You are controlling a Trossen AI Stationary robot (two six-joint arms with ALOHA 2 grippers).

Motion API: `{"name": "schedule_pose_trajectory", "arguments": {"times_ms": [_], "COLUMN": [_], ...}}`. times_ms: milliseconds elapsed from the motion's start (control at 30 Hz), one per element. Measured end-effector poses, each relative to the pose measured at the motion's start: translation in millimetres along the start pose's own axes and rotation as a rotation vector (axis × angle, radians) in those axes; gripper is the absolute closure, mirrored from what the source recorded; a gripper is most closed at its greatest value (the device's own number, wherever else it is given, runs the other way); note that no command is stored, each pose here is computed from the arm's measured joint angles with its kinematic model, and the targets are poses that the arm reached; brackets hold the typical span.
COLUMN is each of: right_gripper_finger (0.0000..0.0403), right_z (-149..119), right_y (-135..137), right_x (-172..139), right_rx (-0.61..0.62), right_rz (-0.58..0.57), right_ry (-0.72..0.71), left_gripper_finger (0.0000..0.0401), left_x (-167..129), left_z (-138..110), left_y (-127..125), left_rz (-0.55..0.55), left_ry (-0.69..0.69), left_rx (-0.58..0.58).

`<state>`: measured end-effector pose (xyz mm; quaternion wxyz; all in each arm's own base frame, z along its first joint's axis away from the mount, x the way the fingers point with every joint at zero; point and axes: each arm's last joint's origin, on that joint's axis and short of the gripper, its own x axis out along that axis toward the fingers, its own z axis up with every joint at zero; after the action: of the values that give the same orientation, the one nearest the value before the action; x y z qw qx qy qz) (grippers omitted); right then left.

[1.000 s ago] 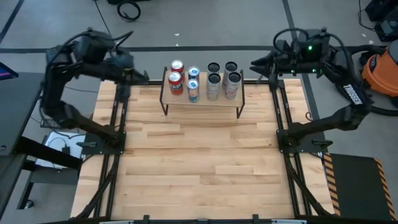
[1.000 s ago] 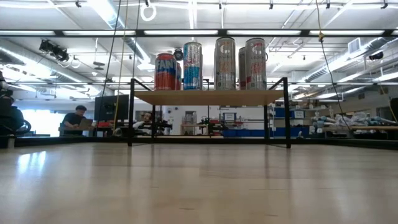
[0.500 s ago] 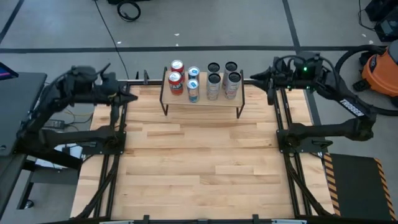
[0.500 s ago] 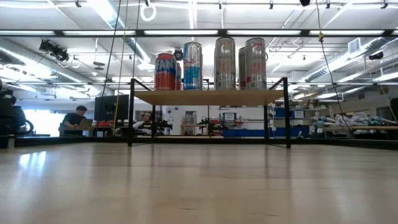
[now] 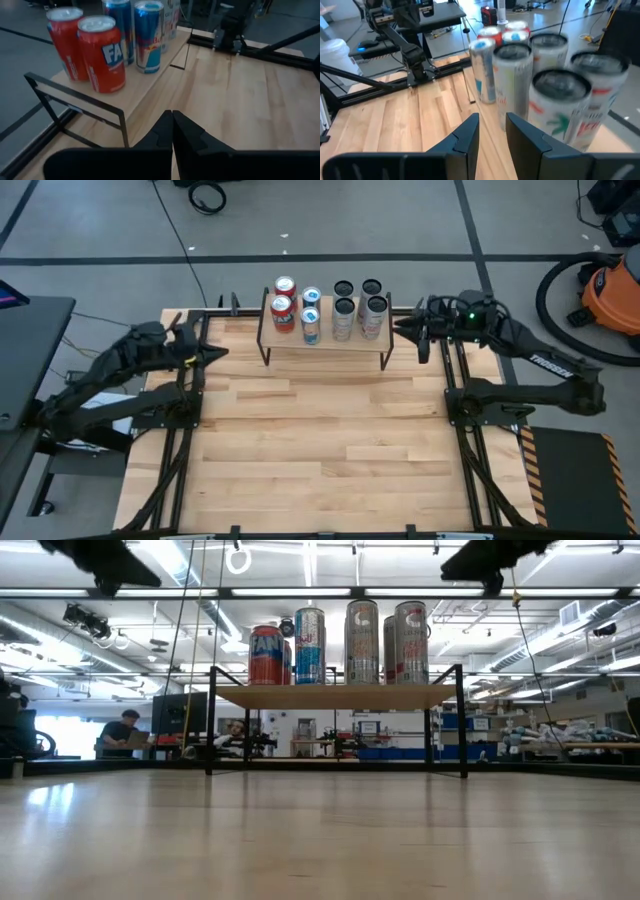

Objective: Place canned beverage on shelf
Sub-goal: Return to Home Position

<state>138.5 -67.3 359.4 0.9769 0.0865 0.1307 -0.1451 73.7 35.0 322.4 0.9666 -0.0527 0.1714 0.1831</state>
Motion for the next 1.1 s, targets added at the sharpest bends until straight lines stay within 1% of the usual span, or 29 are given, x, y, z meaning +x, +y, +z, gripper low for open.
{"name": "schedule_pose_trajectory", "arguments": {"times_ms": [100, 233, 400, 567, 667, 833, 933, 1100], "right_gripper_finger": [0.0298, 0.0298, 0.0299, 0.0299, 0.0299, 0.0299, 0.0299, 0.0299], "right_z": [-19, -43, -62, -79, -90, -104, -112, -132], "right_y": [-2, -5, -6, -6, -5, -1, -1, -2], "right_x": [5, 8, 8, 8, 10, 14, 18, 24], "right_rx": [0.017, 0.033, 0.038, 0.062, 0.056, 0.05, 0.045, 0.047], "right_rz": [0.004, 0.007, 0.012, 0.025, 0.045, 0.082, 0.063, 0.015], "right_ry": [0.0, -0.02, -0.066, -0.083, -0.089, -0.108, -0.122, -0.092], "left_gripper_finger": [0.0392, 0.0392, 0.0392, 0.0392, 0.0392, 0.0392, 0.0392, 0.0392], "left_x": [8, 16, 19, 28, 36, 46, 52, 62], "left_z": [-19, -41, -53, -66, -74, -85, -88, -105], "left_y": [1, 3, 3, 5, 6, 6, 5, 3], "left_rz": [0.003, 0.04, 0.037, 0.053, 0.069, 0.06, 0.074, 0.105], "left_ry": [-0.028, -0.063, -0.144, -0.164, -0.162, -0.18, -0.222, -0.178], "left_rx": [-0.019, -0.063, -0.093, -0.117, -0.159, -0.125, -0.104, -0.051]}}
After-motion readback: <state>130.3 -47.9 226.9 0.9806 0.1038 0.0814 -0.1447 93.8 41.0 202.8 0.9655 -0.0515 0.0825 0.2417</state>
